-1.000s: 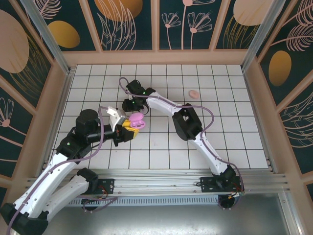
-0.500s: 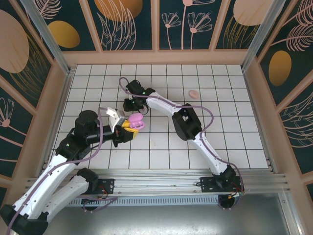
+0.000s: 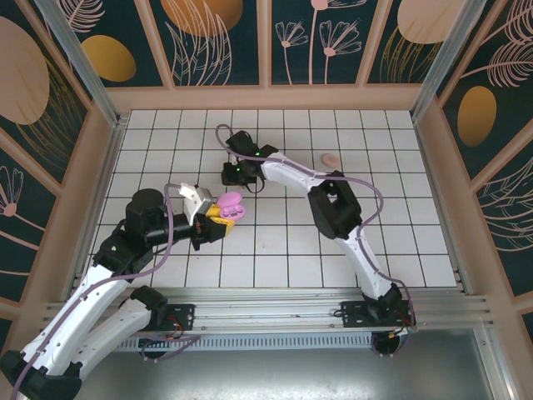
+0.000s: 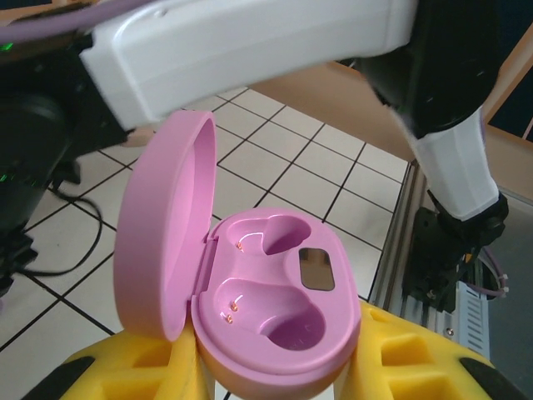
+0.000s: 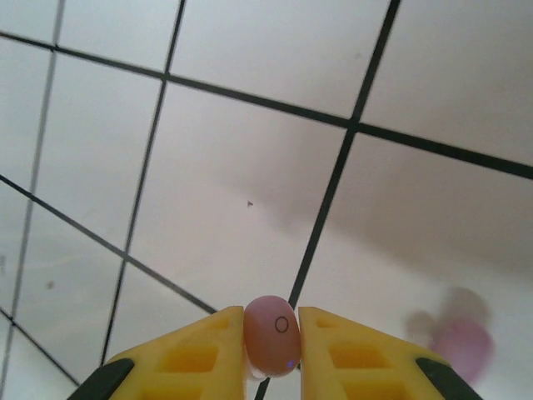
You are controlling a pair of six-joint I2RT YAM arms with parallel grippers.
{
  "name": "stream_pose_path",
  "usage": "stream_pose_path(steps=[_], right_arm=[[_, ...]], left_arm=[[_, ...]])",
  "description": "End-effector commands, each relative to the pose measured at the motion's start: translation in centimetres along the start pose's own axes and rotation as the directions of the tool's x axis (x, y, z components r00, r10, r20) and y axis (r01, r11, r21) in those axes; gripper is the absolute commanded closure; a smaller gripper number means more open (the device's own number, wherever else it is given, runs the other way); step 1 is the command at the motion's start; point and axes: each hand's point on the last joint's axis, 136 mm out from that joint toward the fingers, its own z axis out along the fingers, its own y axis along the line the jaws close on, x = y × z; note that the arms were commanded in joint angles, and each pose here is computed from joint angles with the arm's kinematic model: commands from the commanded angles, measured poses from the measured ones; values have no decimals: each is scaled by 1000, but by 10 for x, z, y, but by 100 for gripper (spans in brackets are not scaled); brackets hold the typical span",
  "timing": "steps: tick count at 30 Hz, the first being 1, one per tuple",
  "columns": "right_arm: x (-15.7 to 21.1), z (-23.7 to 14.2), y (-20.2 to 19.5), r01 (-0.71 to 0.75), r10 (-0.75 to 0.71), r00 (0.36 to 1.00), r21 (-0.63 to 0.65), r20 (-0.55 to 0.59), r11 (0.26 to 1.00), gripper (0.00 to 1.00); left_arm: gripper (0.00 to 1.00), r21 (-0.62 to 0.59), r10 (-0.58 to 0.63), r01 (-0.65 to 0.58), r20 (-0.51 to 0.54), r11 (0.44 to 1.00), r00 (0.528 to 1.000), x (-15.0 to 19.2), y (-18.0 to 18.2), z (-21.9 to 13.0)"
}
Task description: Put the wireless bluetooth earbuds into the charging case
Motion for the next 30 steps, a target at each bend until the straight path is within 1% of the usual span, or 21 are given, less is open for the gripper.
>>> stream_pose_path(steps=[1,4,9,18,22,25,30], right_arm=[[-23,-48,10,-27,30,994,-25,101,999,80],[-21,-69,0,-56,57,991,-15,122,998,80],[-15,-116,-20,-106,105,979,-6,175,994,81],[23,-202,-59,-196,180,953,39,245,980,81],[39,-237,-61,-212,195,942,35,274,977,81],[53,-260,-56,-221,211,936,6,280,975,81],[75,-292,-38,-214,217,935,-40,282,976,82]], left_arm=[[100,11,38,-38,62,999,997,-12,-5,-3],[100,5,58,-59,85,998,995,-16,-4,-3],[100,-1,85,-85,117,996,990,-20,-1,0],[100,-11,123,-123,128,992,984,-20,10,14],[100,-39,139,-135,124,990,982,-18,22,23],[100,-47,136,-131,129,990,982,-18,29,30],[100,-39,119,-115,129,993,985,-19,38,45]])
